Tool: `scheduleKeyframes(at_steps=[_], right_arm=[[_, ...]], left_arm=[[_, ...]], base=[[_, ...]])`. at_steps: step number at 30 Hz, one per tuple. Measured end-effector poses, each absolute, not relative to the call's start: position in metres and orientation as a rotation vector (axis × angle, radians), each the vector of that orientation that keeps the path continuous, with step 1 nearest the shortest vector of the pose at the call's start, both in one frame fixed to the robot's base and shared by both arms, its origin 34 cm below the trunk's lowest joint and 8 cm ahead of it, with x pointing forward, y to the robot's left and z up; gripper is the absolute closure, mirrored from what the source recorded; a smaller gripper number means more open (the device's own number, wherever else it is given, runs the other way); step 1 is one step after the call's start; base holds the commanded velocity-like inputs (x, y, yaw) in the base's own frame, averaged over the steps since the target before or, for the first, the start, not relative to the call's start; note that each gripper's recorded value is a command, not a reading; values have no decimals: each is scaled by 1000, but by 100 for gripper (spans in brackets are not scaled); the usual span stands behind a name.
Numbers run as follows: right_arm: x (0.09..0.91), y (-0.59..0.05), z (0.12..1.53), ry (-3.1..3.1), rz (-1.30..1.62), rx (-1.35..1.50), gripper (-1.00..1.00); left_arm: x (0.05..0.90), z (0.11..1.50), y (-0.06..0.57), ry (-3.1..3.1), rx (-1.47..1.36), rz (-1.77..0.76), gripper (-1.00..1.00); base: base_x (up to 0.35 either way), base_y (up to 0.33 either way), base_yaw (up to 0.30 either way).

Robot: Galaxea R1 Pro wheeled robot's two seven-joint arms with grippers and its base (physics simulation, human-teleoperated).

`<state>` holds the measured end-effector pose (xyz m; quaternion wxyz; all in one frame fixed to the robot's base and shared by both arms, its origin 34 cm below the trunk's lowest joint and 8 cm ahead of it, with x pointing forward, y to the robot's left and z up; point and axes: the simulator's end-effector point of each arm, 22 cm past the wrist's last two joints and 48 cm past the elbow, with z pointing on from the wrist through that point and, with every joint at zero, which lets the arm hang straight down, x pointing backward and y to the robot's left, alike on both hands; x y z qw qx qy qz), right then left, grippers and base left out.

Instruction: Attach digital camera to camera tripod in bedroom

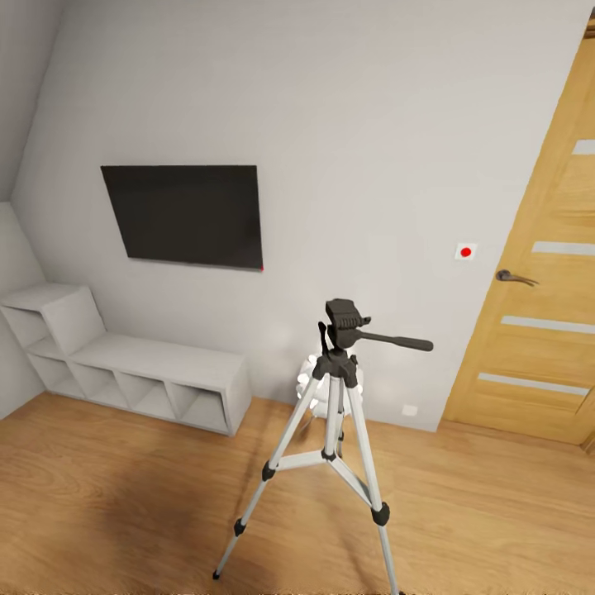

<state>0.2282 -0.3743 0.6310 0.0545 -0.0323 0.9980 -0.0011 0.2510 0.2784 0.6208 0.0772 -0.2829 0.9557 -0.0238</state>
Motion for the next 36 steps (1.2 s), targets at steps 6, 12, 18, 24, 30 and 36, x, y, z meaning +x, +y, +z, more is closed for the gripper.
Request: scheduleKeyframes(at_steps=[6, 12, 18, 24, 30, 36], right_arm=[[225, -374, 630, 3040, -3, -99, -100], [221, -374, 629, 3050, -2, -100, -100], [218, -374, 628, 3059, -2, -101, -100], [214, -374, 627, 3069, -1, -101, -100], [210, -374, 626, 3079, 0, -102, -100], [207, -373, 625, 3089, 2, -102, -100]], left_arm=[[247, 619, 278, 2872, -850, -67, 100], [244, 618, 278, 2881, -853, -64, 100], [240, 617, 279, 2890, -855, -59, 100], [236, 616, 278, 2899, -858, -55, 100], [232, 615, 279, 2908, -861, -51, 100], [229, 613, 279, 2917, -863, -47, 100]], base=[[0, 0, 0], [0, 0, 0], [0, 0, 0], [0, 0, 0], [0, 0, 0], [0, 0, 0]])
